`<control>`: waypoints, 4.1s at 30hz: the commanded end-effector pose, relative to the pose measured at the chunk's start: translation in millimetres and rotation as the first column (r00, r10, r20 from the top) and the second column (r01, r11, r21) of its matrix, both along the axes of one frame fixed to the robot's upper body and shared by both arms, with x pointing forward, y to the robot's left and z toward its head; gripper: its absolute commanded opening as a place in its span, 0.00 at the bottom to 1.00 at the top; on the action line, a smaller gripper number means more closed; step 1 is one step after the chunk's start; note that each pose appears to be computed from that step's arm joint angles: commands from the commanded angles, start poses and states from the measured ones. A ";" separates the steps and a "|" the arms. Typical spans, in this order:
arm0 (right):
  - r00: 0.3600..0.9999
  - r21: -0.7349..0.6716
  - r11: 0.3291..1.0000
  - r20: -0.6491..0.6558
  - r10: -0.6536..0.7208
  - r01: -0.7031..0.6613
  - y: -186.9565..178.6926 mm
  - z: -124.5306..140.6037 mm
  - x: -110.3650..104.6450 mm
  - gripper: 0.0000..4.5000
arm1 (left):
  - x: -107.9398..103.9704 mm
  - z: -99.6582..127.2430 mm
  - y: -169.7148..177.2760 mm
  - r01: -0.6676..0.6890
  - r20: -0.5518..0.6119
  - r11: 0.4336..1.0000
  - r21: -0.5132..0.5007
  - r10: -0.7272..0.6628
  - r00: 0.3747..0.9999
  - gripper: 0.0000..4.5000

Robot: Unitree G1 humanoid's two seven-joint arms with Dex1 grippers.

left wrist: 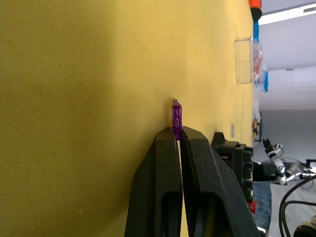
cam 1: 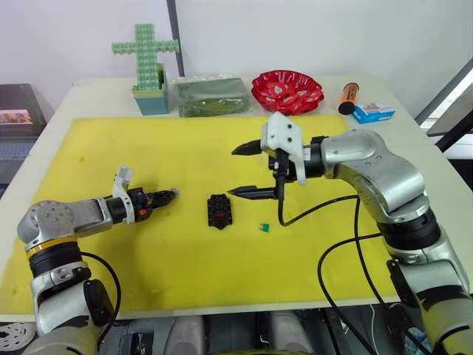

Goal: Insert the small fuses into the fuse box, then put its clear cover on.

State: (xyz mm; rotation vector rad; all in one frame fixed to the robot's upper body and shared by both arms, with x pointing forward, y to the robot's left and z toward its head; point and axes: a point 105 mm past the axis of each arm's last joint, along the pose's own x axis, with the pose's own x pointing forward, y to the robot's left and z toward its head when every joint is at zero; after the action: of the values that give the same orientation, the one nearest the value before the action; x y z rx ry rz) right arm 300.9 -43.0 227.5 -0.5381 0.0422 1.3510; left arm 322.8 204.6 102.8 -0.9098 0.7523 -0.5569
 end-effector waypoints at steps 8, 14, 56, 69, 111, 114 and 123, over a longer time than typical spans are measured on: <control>0.998 -0.001 0.999 0.050 0.036 -0.036 5.3 8.3 -5.8 1.00 | -27.6 39.2 -3.2 0.335 0.184 0.916 0.221 -0.376 0.908 0.01; 0.998 -0.003 0.999 0.051 0.037 -0.037 5.5 7.1 -5.1 1.00 | -28.0 61.4 6.0 0.497 0.244 0.790 0.359 -0.594 0.767 0.01; 0.997 -0.032 0.998 0.051 0.055 -0.053 10.2 -0.5 -14.2 1.00 | 8.5 58.1 17.6 0.659 -0.078 0.189 0.728 -0.932 0.353 0.57; 0.998 -0.035 0.998 0.047 0.044 -0.043 1.5 0.9 -10.9 1.00 | -32.5 91.0 43.7 0.594 0.153 0.493 0.636 -0.835 0.529 0.99; 0.990 -0.073 0.990 0.055 0.127 -0.123 1.5 3.7 -17.5 1.00 | -81.8 3.5 35.9 0.059 -0.048 0.983 -0.172 -0.069 0.996 0.79; 0.991 -0.068 0.990 0.057 0.124 -0.120 1.8 4.1 -17.7 1.00 | -73.1 -1.3 33.3 0.027 -0.046 0.989 -0.146 -0.034 0.998 0.79; 0.992 -0.060 0.993 0.072 0.105 -0.100 1.9 6.7 -15.8 1.00 | -65.4 -7.1 25.3 0.018 -0.051 0.991 -0.132 -0.024 0.998 0.79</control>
State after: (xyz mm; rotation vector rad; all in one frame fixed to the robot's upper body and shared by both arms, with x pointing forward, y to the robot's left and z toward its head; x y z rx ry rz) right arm 288.9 -43.7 223.4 -0.6238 0.0457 1.4340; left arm 254.6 231.0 101.9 -1.0576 0.7685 -0.6379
